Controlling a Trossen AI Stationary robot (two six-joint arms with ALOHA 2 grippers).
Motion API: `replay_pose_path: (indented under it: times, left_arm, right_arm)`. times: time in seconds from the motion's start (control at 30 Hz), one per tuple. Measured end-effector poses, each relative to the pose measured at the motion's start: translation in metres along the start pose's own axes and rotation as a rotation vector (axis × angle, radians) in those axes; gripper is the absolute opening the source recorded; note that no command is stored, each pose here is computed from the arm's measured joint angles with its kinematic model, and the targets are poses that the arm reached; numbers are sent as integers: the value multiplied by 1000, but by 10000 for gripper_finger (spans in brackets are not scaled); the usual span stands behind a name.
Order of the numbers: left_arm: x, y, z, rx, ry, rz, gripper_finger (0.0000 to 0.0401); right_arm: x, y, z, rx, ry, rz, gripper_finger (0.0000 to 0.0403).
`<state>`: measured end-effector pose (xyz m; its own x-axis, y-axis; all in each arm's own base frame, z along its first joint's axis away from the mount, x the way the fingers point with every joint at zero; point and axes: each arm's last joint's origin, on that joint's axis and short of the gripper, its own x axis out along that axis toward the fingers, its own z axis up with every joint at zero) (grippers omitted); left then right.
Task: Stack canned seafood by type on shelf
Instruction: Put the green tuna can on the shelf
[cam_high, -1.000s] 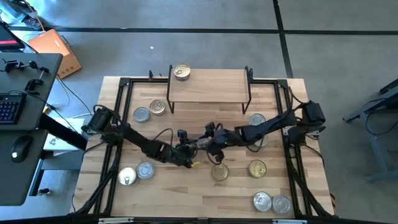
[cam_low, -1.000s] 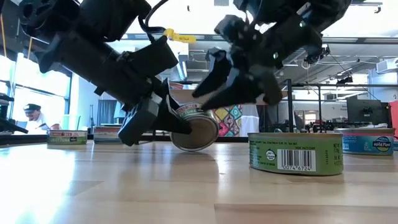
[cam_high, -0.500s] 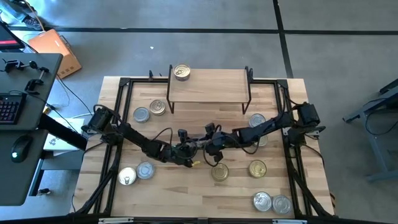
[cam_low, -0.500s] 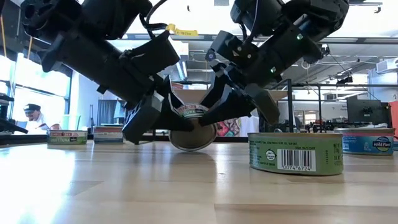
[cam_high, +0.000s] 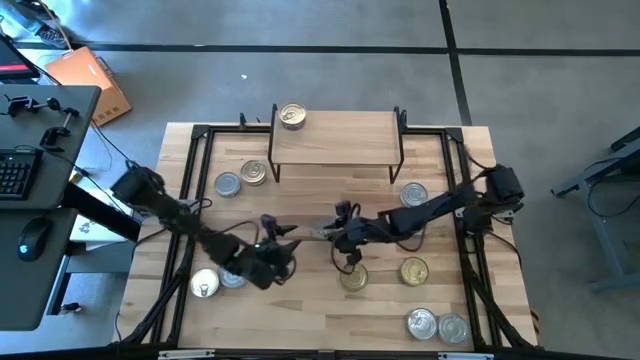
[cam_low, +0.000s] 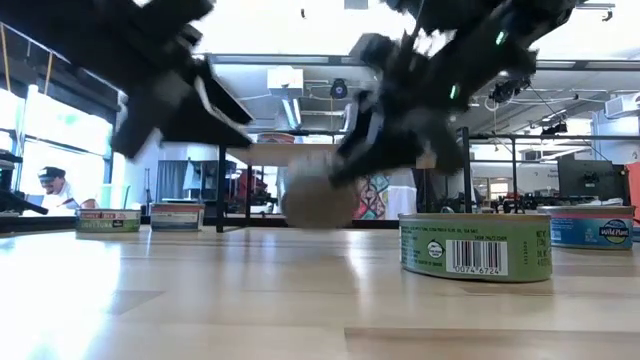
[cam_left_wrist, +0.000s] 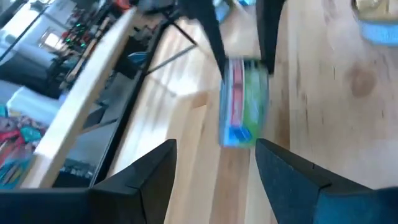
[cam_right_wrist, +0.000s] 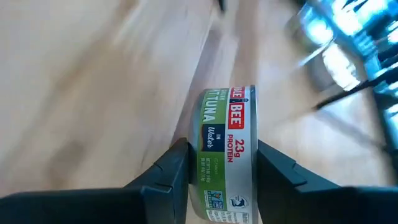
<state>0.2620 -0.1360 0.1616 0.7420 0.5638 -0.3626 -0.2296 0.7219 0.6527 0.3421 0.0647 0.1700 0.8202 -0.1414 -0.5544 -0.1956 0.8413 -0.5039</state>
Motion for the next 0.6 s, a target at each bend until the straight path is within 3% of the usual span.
replay_pose_path:
  times: [0.13,0.3,0.47,0.6]
  left_arm:
    - [-17,10,1,-89,-9,31,213]
    - [-21,14,0,-119,-8,54,213]
    - [-20,13,-2,-133,-2,57,213]
    - [-20,13,-2,-148,-3,57,213]
  right_arm:
    - [-31,-26,29,-27,-48,-142,116]
    - [-54,-89,48,-49,53,-303,116]
    - [-45,-159,23,-36,238,-360,116]
    - [-31,-196,-3,-5,303,-342,116]
